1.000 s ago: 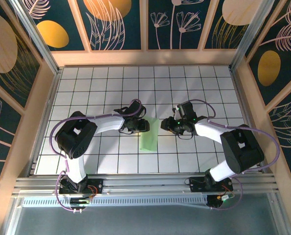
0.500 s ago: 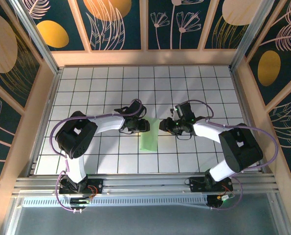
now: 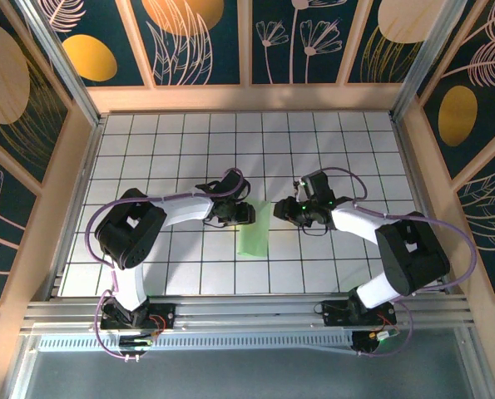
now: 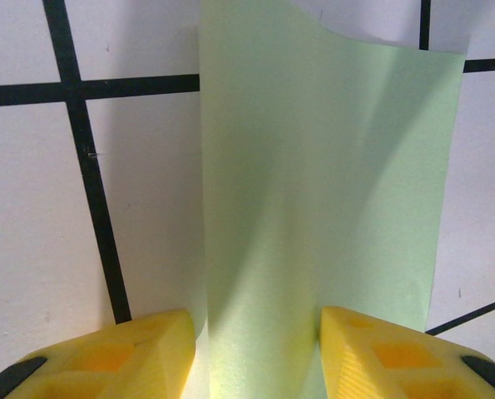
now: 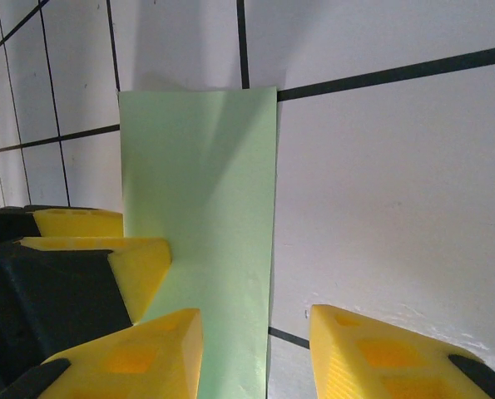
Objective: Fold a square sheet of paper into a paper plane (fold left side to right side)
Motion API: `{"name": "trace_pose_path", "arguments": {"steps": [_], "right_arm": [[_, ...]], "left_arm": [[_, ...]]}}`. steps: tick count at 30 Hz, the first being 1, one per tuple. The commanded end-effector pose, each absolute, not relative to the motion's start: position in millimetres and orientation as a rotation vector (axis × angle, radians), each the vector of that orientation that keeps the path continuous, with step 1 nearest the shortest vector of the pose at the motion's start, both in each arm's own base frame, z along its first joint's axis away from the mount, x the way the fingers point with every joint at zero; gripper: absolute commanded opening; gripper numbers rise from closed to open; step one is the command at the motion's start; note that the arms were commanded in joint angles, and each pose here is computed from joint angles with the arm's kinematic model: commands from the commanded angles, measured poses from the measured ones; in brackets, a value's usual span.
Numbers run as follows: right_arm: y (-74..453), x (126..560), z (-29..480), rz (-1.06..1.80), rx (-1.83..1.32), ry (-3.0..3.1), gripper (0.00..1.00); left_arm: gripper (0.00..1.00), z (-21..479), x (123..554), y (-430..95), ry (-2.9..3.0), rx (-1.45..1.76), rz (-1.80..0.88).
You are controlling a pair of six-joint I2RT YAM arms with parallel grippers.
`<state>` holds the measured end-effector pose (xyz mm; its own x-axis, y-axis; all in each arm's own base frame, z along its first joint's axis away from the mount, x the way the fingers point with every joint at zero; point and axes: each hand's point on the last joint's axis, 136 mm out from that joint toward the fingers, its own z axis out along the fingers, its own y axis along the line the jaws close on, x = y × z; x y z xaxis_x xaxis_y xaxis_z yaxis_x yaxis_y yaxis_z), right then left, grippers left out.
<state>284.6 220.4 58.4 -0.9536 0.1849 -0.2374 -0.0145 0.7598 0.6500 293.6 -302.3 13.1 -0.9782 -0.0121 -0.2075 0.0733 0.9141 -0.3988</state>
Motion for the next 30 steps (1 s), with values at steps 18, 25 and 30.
{"name": "trace_pose_path", "arguments": {"steps": [18, 25, 30], "right_arm": [[218.0, 282.8, 60.2, 0.997, 0.114, 2.662, 0.39], [219.1, 281.4, 60.0, 1.007, 0.111, 2.662, 0.39], [219.2, 280.1, 58.3, 1.010, 0.111, 2.665, 0.39]], "left_arm": [[0.46, -41.7, 259.0, -284.5, 3.042, 0.059, -0.427], [0.46, -42.9, 257.8, -279.7, 3.038, 0.037, -0.407], [0.44, -40.7, 259.0, -277.7, 3.030, 0.043, -0.398]]}}
